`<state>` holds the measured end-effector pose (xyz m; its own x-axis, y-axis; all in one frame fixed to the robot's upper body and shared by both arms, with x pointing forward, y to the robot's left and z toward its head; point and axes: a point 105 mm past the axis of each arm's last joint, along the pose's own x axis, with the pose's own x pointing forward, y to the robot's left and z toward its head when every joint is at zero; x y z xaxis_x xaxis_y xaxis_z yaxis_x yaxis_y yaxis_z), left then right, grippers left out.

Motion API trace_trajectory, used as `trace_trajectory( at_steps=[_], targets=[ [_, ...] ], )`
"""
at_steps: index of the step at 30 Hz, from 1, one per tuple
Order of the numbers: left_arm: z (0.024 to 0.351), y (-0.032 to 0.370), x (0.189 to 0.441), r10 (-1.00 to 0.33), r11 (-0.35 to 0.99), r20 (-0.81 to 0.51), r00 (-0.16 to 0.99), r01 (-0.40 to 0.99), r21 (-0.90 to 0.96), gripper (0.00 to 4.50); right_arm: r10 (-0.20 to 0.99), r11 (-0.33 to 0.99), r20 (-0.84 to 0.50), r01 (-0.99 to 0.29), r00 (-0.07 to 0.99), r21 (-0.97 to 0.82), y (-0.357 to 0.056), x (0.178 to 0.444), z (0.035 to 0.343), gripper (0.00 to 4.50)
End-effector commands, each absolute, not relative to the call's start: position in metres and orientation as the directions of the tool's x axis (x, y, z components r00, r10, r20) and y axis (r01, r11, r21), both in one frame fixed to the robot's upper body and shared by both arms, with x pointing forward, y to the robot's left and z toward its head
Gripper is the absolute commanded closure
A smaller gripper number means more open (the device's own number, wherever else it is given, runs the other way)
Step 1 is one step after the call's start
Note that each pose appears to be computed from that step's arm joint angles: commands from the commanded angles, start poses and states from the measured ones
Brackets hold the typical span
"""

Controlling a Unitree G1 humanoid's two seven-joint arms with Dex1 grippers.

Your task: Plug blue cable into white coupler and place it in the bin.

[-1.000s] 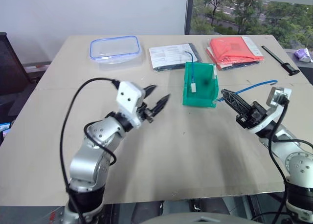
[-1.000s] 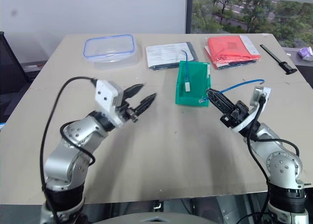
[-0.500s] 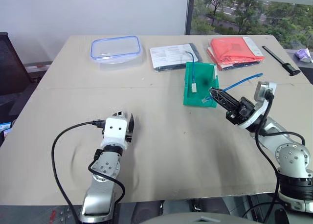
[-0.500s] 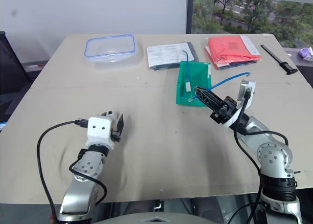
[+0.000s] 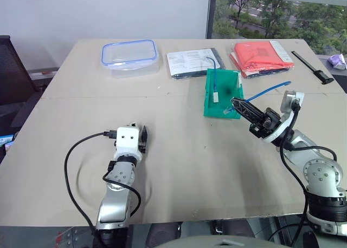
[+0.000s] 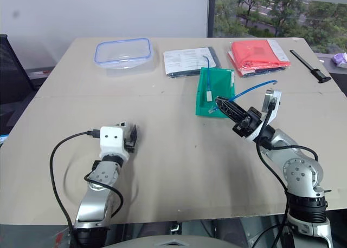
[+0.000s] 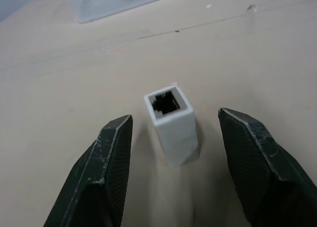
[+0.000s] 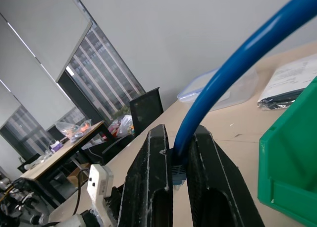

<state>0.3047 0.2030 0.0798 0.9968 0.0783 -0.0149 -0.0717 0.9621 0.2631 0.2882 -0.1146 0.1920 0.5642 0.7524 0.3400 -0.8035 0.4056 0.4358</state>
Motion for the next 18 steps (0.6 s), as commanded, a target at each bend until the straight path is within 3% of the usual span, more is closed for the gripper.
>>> trace_trajectory(
  at_steps=[1,4,11,15,18],
  targets=[
    [0.080,0.202,0.307,0.062,0.960,-0.004,0.998,-0.058,0.272,3.28,0.762,0.399,0.368,-0.835,0.532,0.380,-0.110,0.283,0.203,4.50],
    [0.079,0.199,0.311,0.038,0.960,-0.003,0.999,-0.035,0.277,4.11,0.774,0.415,0.348,-0.839,0.529,0.352,-0.107,0.283,0.202,4.50],
    [0.104,0.119,0.339,-0.321,0.914,0.091,0.943,0.283,0.292,4.10,0.814,0.526,0.254,-0.848,0.523,0.063,-0.070,0.295,0.209,4.50],
    [0.132,0.090,0.354,-0.395,0.872,0.200,0.897,0.297,0.389,4.10,0.827,0.557,0.237,-0.801,0.510,-0.222,-0.045,0.302,0.213,4.50],
    [0.150,0.070,0.359,-0.433,0.865,0.264,0.862,0.315,0.391,4.10,0.808,0.588,0.266,-0.752,0.526,-0.299,-0.035,0.312,0.213,4.50]
  ],
)
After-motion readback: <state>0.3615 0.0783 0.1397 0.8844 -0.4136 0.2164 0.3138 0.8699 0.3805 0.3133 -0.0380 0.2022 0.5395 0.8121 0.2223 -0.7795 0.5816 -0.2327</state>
